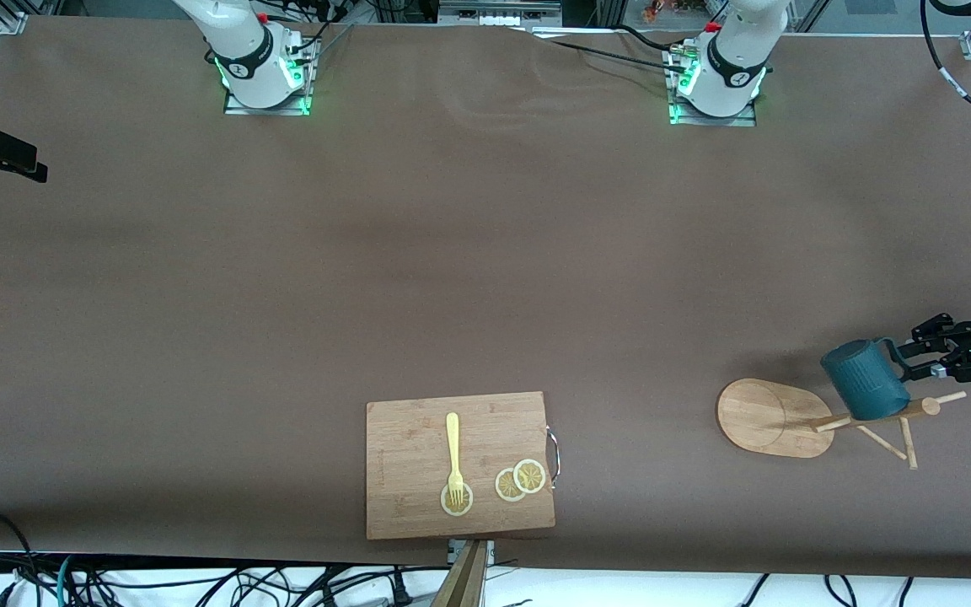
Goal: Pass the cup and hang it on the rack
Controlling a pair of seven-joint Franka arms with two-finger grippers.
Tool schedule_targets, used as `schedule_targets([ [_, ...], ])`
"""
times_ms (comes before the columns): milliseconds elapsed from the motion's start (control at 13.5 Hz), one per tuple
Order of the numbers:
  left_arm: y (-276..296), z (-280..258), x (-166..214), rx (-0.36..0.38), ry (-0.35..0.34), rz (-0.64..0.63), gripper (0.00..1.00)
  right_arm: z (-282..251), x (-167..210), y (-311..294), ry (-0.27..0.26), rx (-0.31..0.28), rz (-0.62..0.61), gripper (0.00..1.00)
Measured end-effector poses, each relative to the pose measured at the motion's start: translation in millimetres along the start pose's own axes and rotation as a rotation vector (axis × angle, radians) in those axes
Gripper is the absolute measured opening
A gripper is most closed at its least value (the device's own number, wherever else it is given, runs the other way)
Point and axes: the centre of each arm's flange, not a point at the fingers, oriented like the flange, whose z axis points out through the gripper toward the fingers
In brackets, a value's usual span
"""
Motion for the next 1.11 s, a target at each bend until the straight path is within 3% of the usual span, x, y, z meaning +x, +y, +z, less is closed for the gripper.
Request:
schedule_targets([
  [148,5.6,-5.9,-1.2,0.025,0.017,0.020,0.85,0.0,0.0,0.2,0.000,0.000,0.000,1.00],
  [296,13.8,-14.7,-3.9,0.061,0.039,0.048,1.00,0.0,0.0,0.4,0.000,0.000,-0.002,1.00],
  [667,42.6,-47.5,-33.8,0.222,0.028,0.141,1.00,0.2,0.0,1.4,0.000,0.000,-0.010,1.00],
  [1111,108.7,-84.0,-146.3,0.534,0.100,0.291,1.00,0.4,0.1,2.2,0.000,0.001,-0.011,1.00],
])
